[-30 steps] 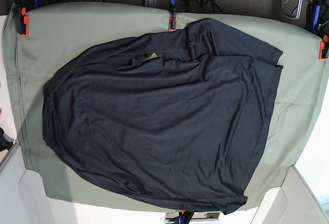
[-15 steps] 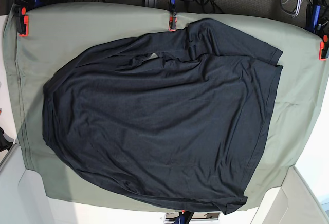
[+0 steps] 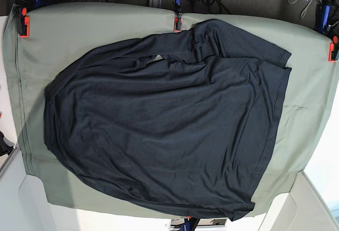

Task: Fold the T-shirt properly

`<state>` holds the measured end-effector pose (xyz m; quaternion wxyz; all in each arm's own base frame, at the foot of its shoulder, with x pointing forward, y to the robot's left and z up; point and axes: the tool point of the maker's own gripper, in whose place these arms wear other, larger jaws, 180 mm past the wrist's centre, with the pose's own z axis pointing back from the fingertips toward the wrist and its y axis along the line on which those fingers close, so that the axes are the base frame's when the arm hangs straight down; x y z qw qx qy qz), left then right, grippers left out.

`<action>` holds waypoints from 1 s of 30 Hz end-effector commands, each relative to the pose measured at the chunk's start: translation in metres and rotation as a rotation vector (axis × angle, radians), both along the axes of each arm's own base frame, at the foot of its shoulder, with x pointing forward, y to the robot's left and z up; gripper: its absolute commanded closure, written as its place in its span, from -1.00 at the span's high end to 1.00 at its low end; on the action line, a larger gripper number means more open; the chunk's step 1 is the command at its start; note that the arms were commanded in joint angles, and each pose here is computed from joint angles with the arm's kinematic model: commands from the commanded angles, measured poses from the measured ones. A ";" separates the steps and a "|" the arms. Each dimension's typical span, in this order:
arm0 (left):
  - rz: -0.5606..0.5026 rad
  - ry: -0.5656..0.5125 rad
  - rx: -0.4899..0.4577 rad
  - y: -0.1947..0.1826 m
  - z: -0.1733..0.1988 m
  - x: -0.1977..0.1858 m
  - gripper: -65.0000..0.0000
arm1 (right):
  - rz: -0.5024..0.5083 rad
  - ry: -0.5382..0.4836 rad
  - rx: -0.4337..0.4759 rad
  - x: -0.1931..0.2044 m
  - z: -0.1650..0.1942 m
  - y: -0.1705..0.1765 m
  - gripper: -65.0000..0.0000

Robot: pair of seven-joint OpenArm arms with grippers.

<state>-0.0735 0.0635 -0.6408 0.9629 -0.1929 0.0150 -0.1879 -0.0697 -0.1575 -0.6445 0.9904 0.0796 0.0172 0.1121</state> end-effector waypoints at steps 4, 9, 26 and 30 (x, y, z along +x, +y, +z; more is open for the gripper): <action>-0.028 -0.061 -0.083 0.006 0.020 -0.003 -0.39 | 0.005 -0.027 0.060 -0.011 0.015 -0.009 -0.35; -0.058 -0.144 -0.128 0.004 0.049 -0.005 -0.39 | -0.018 -0.105 0.090 -0.009 0.040 -0.022 -0.35; 0.245 -0.513 -0.148 0.070 0.170 0.081 -0.39 | 0.054 -0.481 0.256 0.058 0.184 0.010 -0.35; 0.341 -0.615 -0.115 0.100 0.198 0.105 -0.39 | -0.013 -0.568 0.314 0.096 0.224 0.021 -0.35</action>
